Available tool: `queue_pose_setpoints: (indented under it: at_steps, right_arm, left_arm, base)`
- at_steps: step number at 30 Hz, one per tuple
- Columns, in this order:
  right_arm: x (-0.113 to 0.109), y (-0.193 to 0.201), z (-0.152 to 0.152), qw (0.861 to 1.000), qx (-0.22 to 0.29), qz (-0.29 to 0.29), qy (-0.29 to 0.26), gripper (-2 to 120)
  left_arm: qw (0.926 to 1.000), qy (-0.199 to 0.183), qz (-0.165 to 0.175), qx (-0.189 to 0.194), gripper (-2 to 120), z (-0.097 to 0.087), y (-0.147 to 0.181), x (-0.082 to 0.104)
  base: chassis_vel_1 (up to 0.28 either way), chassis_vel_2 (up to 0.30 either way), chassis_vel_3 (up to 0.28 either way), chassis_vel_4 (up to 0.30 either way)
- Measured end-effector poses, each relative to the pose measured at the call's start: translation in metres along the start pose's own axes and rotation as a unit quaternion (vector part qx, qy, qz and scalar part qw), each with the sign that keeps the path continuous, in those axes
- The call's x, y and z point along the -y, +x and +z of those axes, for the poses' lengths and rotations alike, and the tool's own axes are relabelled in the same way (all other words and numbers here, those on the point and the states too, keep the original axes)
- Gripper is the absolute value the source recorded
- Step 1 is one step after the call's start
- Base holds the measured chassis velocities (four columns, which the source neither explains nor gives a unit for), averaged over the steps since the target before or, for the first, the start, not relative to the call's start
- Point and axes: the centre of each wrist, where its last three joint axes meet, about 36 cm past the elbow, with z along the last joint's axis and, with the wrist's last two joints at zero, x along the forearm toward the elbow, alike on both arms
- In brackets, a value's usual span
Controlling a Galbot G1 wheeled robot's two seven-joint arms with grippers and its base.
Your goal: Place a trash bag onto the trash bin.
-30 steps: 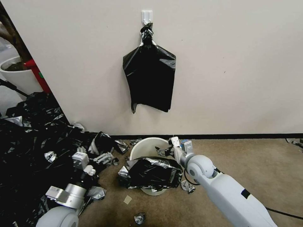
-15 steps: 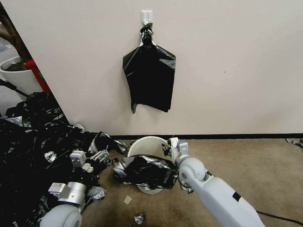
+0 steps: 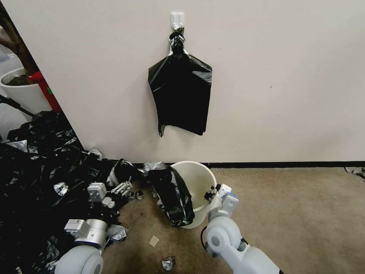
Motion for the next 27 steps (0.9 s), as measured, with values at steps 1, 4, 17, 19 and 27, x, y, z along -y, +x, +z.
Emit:
queue_pose_setpoints:
  at_steps: [1,4,17,19,27]
  right_arm:
    - [-0.001,0.001,0.002,1.0,-0.001,0.004,-0.004,7]
    - [0.003,-0.003,0.007,1.0,0.0,0.004,-0.006,7]
    - [0.043,0.012,0.028,0.964,0.208,-0.137,0.091,54]
    - [0.042,0.017,0.029,0.958,0.206,-0.179,0.091,59]
    - [0.028,0.015,0.022,0.948,0.068,-0.274,0.147,65]
  left_arm:
    - [1.0,0.002,-0.005,-0.006,100,0.001,0.0,0.002]
    - [0.9996,0.003,-0.018,-0.02,100,0.001,0.001,0.006]
    - [0.9979,0.015,-0.049,-0.04,100,-0.001,0.002,0.021]
    - [0.9977,0.015,-0.05,-0.043,100,0.0,0.002,0.022]
    - [0.9942,0.033,-0.067,-0.078,100,0.012,0.0,0.025]
  base:
    - [0.0,0.0,0.0,0.0]
    - [0.0,0.0,0.0,0.0]
    - [0.0,0.0,0.0,0.0]
    - [0.0,0.0,0.0,0.0]
    - [0.0,0.0,0.0,0.0]
